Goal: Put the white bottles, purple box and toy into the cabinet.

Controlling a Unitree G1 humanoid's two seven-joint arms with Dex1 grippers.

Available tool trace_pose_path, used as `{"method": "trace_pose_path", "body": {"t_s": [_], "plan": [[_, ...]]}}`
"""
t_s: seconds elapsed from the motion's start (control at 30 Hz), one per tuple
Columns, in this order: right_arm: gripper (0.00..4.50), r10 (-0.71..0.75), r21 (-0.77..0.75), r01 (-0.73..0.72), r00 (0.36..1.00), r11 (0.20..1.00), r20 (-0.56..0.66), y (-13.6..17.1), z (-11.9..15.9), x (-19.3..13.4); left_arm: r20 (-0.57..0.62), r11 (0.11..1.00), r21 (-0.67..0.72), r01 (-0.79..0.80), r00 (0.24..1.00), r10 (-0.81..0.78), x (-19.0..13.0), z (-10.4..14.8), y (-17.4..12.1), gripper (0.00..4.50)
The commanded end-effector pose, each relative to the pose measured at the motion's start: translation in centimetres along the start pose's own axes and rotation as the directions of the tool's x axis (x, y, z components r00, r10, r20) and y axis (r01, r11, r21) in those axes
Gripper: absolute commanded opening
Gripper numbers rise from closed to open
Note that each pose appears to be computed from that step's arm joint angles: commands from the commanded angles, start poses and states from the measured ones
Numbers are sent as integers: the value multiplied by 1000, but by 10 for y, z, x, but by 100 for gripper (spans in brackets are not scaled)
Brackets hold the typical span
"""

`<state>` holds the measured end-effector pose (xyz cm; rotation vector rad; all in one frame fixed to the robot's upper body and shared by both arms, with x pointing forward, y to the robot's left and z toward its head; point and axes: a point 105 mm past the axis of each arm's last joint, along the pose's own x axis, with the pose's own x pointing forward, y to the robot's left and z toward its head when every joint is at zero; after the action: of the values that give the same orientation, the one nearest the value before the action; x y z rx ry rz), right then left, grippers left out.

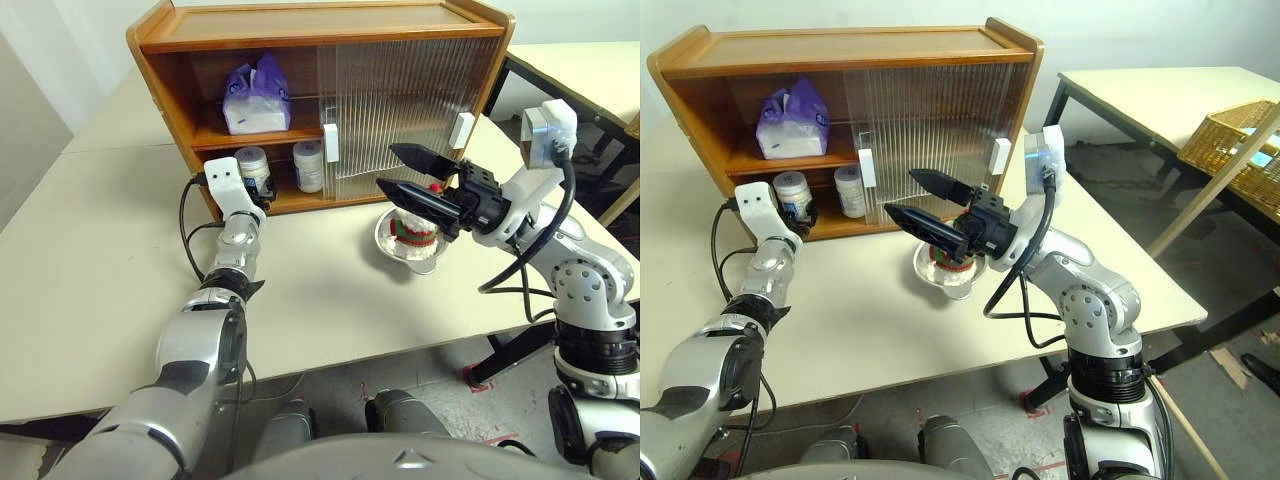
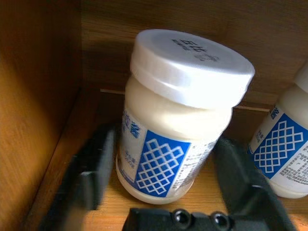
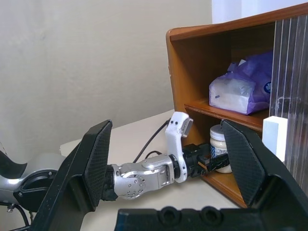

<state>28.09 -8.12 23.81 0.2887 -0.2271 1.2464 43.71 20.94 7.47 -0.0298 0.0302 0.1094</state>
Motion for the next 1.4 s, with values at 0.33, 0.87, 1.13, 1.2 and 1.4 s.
{"method": "trace_pose_path", "body": {"t_s": [0.33,0.87,1.13,1.2,1.4], "plan": [[450,14,2,-14,1000,1000,-12,1,0,1,110,990,-28,140,985,-136,-10,10,-28,449],[450,43,23,-42,999,999,-18,1,-4,4,147,922,80,378,911,-386,-83,37,-34,449],[450,45,17,-45,999,999,-9,1,-4,5,175,760,38,649,744,-644,-104,67,-118,359],[450,44,15,-44,999,999,-8,1,-4,5,177,724,27,689,710,-682,-107,69,-136,294],[450,36,9,-36,999,999,-5,1,-3,5,204,653,11,757,638,-743,-109,79,-179,72]]}}
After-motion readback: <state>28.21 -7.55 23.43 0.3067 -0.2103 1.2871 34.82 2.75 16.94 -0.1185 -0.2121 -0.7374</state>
